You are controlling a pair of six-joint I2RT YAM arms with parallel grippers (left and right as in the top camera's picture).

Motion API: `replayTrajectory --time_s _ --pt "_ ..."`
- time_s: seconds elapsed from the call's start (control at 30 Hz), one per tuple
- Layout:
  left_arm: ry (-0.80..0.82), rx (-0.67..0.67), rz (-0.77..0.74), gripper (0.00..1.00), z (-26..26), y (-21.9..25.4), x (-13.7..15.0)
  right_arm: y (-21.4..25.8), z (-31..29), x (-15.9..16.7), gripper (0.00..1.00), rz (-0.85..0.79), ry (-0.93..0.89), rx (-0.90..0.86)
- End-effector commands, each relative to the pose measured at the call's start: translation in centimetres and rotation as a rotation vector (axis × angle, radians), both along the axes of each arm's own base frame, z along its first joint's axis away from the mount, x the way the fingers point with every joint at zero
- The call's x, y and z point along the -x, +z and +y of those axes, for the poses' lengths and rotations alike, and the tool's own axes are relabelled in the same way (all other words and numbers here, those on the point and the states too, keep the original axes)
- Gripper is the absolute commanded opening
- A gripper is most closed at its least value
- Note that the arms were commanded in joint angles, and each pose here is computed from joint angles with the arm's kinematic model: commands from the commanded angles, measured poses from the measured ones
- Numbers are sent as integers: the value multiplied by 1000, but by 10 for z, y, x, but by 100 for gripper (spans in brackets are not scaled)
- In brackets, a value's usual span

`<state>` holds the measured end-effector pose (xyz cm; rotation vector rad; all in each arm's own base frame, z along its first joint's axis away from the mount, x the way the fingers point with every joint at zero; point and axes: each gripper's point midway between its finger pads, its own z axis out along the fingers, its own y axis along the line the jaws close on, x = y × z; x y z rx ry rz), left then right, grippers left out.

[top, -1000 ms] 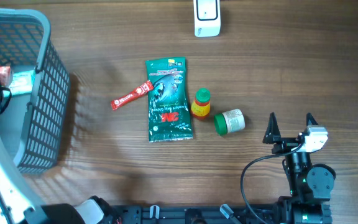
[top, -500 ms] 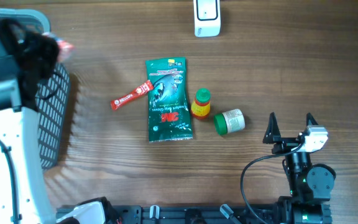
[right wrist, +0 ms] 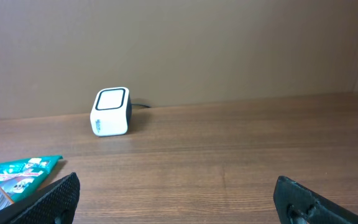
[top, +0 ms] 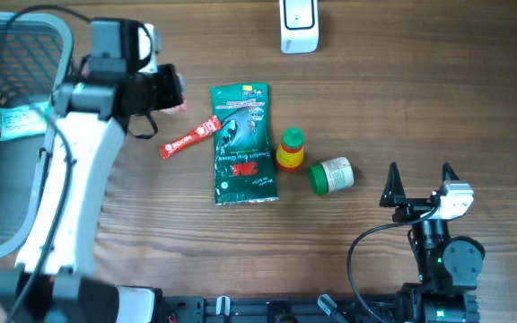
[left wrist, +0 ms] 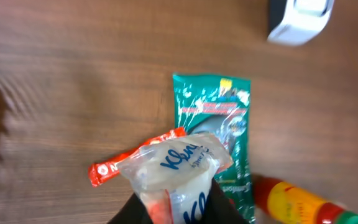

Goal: Scan the item barcode

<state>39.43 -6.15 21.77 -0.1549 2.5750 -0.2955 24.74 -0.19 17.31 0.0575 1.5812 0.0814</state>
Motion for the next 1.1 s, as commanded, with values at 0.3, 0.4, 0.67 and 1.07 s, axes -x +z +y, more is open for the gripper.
replayTrajectory --time_s 0.3,0.4,0.67,1.07 --pt "-216 -122 302 8 -9 -132 -12 0 -3 0 100 -2 -15 7" --pt "-312 -153 356 10 -18 -158 -7 0 -3 0 100 -2 -16 7" --pt "-466 -196 392 34 -45 -176 5 0 -3 0 100 -2 -16 7" --pt "-473 -218 382 100 -48 -164 9 0 -3 0 100 -2 -16 7"
